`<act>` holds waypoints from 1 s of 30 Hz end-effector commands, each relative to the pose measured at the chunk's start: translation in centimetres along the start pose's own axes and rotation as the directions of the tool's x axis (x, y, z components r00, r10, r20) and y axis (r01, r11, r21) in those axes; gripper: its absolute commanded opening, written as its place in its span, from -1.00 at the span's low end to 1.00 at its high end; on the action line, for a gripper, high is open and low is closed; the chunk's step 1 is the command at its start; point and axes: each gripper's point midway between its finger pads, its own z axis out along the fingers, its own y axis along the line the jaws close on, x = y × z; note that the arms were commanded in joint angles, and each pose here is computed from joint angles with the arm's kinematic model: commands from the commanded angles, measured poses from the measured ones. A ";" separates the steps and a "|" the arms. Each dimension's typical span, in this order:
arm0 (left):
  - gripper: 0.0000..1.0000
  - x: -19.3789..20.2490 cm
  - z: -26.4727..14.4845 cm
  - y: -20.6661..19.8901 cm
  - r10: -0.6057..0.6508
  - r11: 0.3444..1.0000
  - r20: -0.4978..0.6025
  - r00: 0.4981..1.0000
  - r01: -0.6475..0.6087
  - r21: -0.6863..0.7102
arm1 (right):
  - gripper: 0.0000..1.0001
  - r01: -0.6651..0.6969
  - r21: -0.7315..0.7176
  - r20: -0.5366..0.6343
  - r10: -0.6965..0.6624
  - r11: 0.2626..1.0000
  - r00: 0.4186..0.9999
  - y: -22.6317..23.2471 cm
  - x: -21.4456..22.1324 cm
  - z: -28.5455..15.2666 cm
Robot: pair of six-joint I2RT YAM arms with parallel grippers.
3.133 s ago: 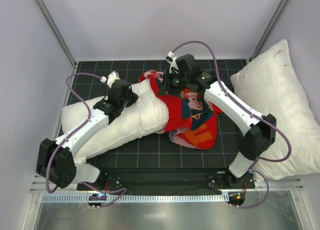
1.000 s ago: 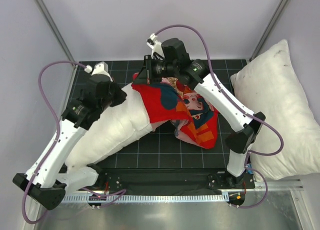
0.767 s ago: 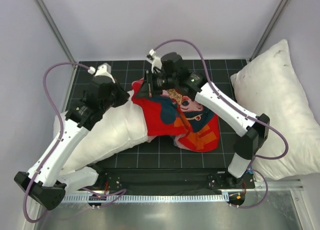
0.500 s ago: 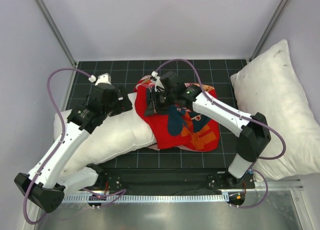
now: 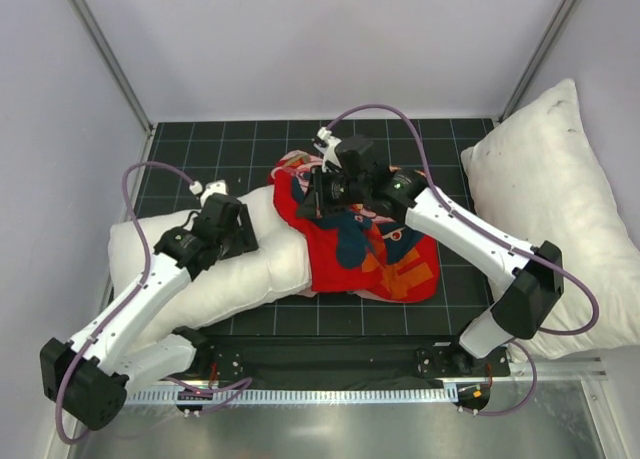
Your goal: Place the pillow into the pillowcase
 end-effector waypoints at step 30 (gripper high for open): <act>-0.99 -11.2 0.7 -11.2 -0.177 0.971 0.259 0.950 0.126 0.202 | -0.92 -0.007 -0.267 0.041 0.018 0.964 0.999 7.4 -7.5 0.4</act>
